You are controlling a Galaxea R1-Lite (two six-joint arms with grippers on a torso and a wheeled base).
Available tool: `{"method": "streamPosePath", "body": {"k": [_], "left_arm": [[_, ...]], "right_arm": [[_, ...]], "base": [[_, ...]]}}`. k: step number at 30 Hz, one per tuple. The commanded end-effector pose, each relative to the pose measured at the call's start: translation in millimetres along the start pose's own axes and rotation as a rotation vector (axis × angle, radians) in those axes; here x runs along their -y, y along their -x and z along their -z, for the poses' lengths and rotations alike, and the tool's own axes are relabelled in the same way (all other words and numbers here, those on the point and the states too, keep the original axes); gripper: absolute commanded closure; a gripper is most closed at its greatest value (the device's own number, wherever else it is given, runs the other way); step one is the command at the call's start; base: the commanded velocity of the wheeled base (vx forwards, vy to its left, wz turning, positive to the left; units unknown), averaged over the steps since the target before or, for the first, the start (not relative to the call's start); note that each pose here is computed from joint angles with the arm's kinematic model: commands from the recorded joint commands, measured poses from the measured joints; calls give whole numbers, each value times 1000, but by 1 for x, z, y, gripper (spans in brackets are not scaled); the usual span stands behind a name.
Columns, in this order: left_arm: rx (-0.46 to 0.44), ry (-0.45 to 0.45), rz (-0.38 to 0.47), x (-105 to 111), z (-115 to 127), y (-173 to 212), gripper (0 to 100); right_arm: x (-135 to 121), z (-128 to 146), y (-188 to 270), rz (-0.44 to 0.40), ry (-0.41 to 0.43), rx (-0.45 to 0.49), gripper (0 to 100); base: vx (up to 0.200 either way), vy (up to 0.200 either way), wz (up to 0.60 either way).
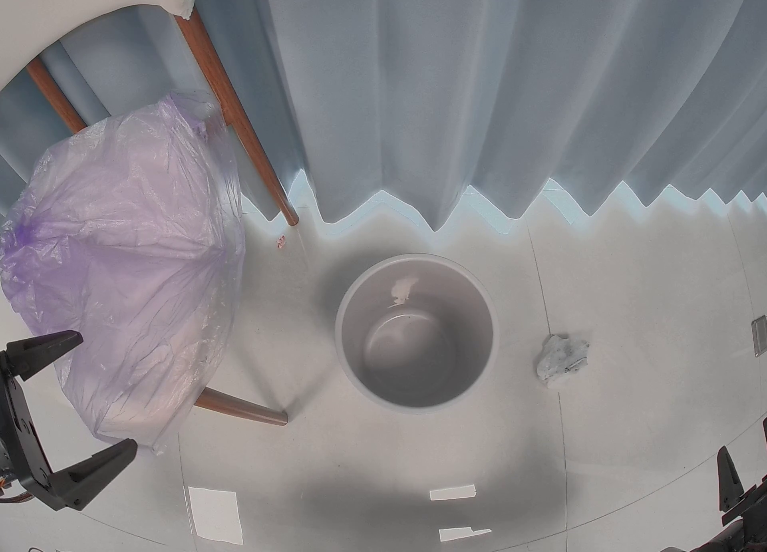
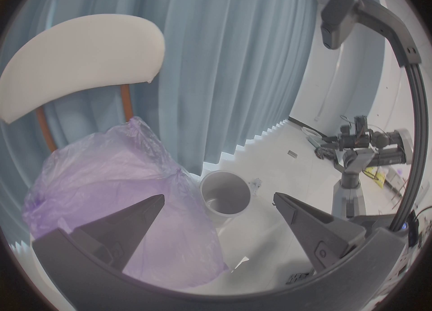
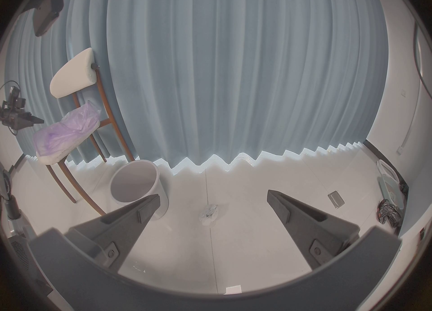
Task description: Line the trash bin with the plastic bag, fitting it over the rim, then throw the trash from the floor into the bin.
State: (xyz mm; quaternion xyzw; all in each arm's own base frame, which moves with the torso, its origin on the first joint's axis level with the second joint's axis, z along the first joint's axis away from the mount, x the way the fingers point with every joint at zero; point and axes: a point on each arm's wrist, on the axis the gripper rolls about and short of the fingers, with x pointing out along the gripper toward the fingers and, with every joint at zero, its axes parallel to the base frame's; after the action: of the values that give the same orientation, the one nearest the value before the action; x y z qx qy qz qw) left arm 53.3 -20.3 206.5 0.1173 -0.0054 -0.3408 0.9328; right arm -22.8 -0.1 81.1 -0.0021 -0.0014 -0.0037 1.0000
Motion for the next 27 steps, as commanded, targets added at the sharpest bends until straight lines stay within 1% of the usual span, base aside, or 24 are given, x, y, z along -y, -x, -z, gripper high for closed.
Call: {"method": "streamPosePath", "body": {"k": [1, 3, 6, 8, 14, 19, 27], "left_arm": [[-23, -34, 41, -4, -2, -11, 0], [-16, -98, 73, -5, -6, -15, 0], [-18, -151, 121, -5, -8, -22, 0], [-22, -162, 127, -5, -8, -24, 0], [-60, -263, 178, 0, -8, -41, 0], [-105, -324, 182, 2, -4, -51, 0], [-134, -442, 178, 7, -4, -59, 0]], "right_arm": [[0, 5, 0, -1, 0, 0, 0], [0, 5, 0, -1, 0, 0, 0], [0, 5, 0, 0, 0, 0, 0], [0, 5, 0, -1, 0, 0, 0], [0, 5, 0, -1, 0, 0, 0], [0, 5, 0, 0, 0, 0, 0], [0, 5, 0, -1, 0, 0, 0]], "base": [[0, 0, 0], [0, 0, 0], [0, 0, 0], [0, 0, 0], [0, 0, 0], [0, 0, 0], [0, 0, 0]]}}
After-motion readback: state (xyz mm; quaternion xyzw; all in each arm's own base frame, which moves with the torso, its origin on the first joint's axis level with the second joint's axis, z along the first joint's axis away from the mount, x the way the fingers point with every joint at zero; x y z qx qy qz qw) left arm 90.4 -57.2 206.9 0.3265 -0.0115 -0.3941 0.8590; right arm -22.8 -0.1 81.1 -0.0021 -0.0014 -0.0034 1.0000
